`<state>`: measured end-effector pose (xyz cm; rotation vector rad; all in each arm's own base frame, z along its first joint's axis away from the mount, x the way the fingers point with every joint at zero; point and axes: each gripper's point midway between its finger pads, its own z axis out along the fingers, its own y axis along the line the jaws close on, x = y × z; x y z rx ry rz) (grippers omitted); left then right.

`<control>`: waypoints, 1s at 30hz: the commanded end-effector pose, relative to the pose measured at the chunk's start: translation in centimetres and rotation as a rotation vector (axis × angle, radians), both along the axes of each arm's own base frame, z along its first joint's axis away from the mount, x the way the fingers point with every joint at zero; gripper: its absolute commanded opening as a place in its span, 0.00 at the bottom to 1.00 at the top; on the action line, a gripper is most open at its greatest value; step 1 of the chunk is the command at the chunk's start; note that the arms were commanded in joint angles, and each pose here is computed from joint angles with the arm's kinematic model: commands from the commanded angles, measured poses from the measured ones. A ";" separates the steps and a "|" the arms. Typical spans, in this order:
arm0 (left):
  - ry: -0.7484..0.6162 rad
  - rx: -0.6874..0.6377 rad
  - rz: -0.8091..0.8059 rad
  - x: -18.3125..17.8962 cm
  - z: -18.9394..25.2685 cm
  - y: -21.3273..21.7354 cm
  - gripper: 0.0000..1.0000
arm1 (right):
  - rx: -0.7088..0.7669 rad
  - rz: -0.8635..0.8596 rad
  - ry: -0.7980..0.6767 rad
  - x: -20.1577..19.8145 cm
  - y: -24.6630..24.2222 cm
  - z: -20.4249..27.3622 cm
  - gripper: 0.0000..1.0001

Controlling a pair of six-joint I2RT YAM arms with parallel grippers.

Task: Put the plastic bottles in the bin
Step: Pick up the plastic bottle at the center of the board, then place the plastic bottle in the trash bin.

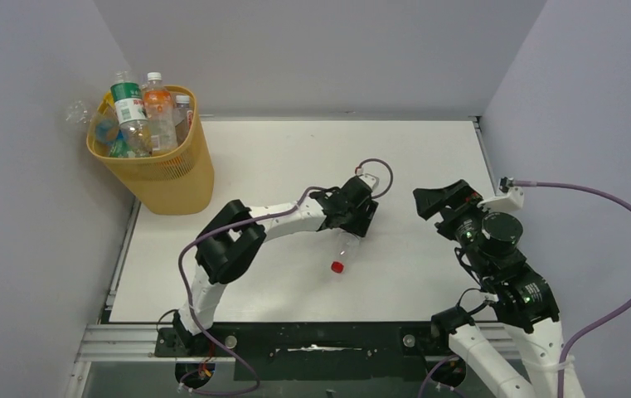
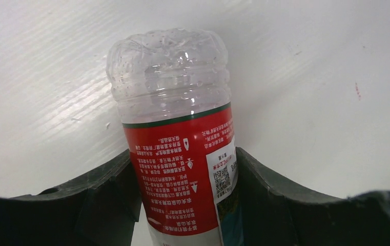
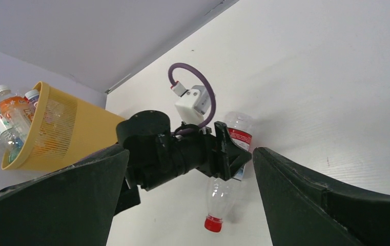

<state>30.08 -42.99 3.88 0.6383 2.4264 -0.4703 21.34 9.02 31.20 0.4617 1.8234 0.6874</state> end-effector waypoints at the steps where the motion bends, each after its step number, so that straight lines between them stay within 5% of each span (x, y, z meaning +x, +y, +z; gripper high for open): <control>1: -0.113 -0.144 0.026 1.6 7.3 -0.5 0.42 | 0.021 0.031 -0.028 0.7 0.9 0.2 0.98; 17: -0.199 -0.174 0.098 4.9 13.7 4.2 0.43 | 0.023 0.062 0.027 1.2 1.8 -2.7 0.98; 30: -0.469 -0.274 0.322 12.3 28.8 15.7 0.46 | 0.025 0.133 0.070 2.1 3.5 -4.7 0.98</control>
